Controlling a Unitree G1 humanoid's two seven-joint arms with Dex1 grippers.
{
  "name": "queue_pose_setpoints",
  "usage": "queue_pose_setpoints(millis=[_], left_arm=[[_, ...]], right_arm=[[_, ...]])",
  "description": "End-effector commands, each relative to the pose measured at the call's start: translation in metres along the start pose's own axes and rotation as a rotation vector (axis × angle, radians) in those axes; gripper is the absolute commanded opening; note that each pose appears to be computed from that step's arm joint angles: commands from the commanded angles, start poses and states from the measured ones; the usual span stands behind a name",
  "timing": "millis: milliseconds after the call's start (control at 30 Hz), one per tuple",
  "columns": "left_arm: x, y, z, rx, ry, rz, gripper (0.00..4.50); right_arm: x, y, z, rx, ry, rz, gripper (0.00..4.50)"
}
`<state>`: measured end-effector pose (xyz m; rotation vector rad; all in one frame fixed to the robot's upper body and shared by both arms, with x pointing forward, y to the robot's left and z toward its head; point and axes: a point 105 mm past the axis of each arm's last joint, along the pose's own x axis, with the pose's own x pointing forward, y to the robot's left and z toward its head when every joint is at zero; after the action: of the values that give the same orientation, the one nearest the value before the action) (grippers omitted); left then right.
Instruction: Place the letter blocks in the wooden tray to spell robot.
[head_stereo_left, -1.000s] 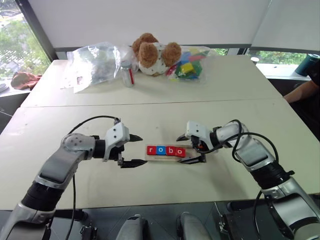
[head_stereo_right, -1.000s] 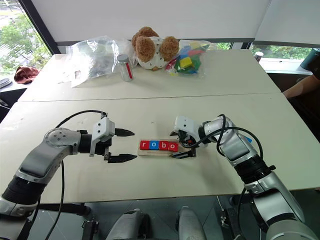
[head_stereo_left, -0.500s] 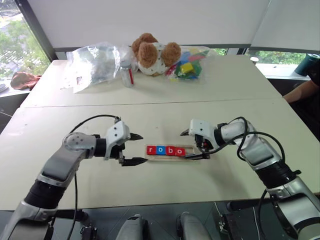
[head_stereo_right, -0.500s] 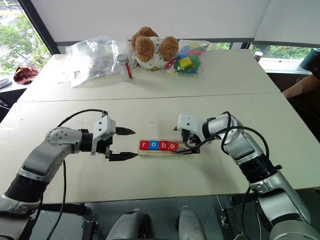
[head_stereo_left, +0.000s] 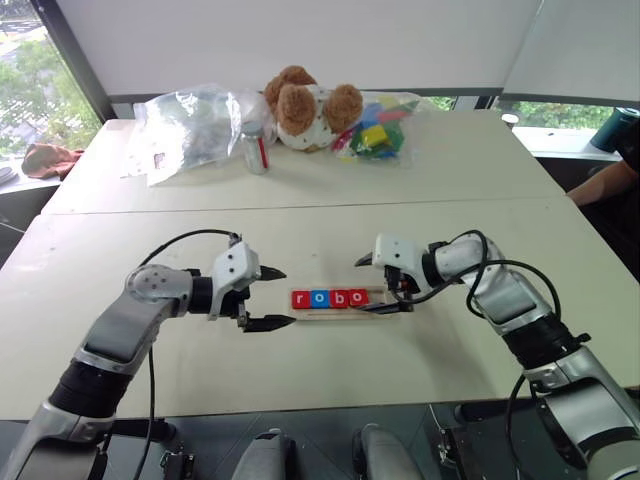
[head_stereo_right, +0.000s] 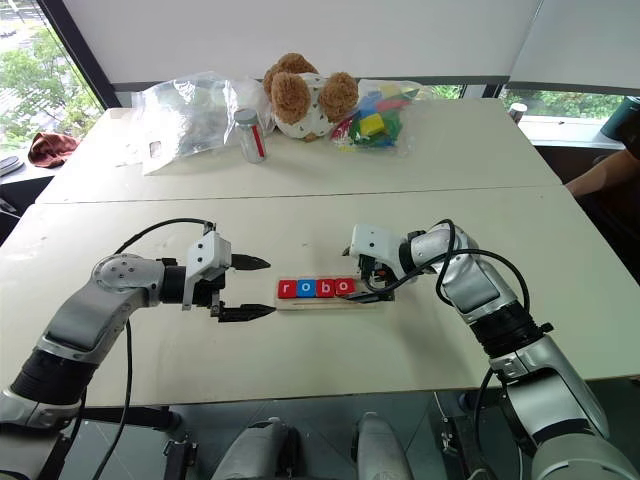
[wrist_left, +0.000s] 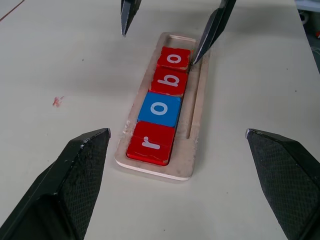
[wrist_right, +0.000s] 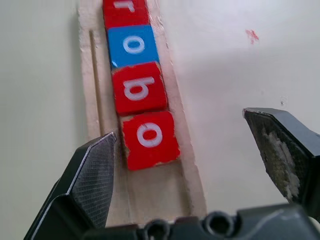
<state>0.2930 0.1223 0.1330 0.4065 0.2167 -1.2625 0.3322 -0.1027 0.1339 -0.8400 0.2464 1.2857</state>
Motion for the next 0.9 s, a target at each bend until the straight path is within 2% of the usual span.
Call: queue_pose_setpoints(millis=[33, 133, 233, 300, 367, 433, 567, 700, 900], left_arm=[[-0.002, -0.001, 0.006, 0.029, -0.013, 0.002, 4.5], [-0.004, -0.002, 0.011, 0.031, -0.032, -0.004, 4.5], [-0.003, -0.001, 0.022, 0.038, -0.074, -0.007, 4.5], [0.0, -0.003, 0.032, 0.044, -0.109, -0.025, 4.5], [0.006, -0.008, 0.039, 0.052, -0.129, -0.057, 4.5], [0.018, -0.013, 0.047, 0.074, -0.153, -0.107, 4.5], [0.031, -0.014, 0.049, 0.085, -0.164, -0.137, 4.5], [0.036, -0.013, 0.045, 0.085, -0.161, -0.151, 4.5], [0.037, -0.011, 0.044, 0.079, -0.163, -0.149, 4.5]], right_arm=[[-0.028, -0.005, 0.014, 0.028, -0.052, -0.062, 4.44], [-0.054, -0.017, 0.012, 0.147, -0.062, -0.216, 4.44], [-0.093, -0.043, -0.014, 0.371, -0.04, -0.578, 4.44], [-0.12, -0.048, -0.04, 0.517, 0.012, -0.876, 4.44], [-0.135, -0.043, -0.056, 0.668, 0.025, -1.112, 4.44], [-0.133, -0.018, -0.07, 0.792, 0.125, -1.298, 4.44], [-0.121, 0.016, -0.078, 0.956, 0.205, -1.411, 4.44], [-0.127, 0.044, -0.092, 1.051, 0.301, -1.521, 4.44], [-0.115, 0.062, -0.116, 1.227, 0.339, -1.506, 4.44]])
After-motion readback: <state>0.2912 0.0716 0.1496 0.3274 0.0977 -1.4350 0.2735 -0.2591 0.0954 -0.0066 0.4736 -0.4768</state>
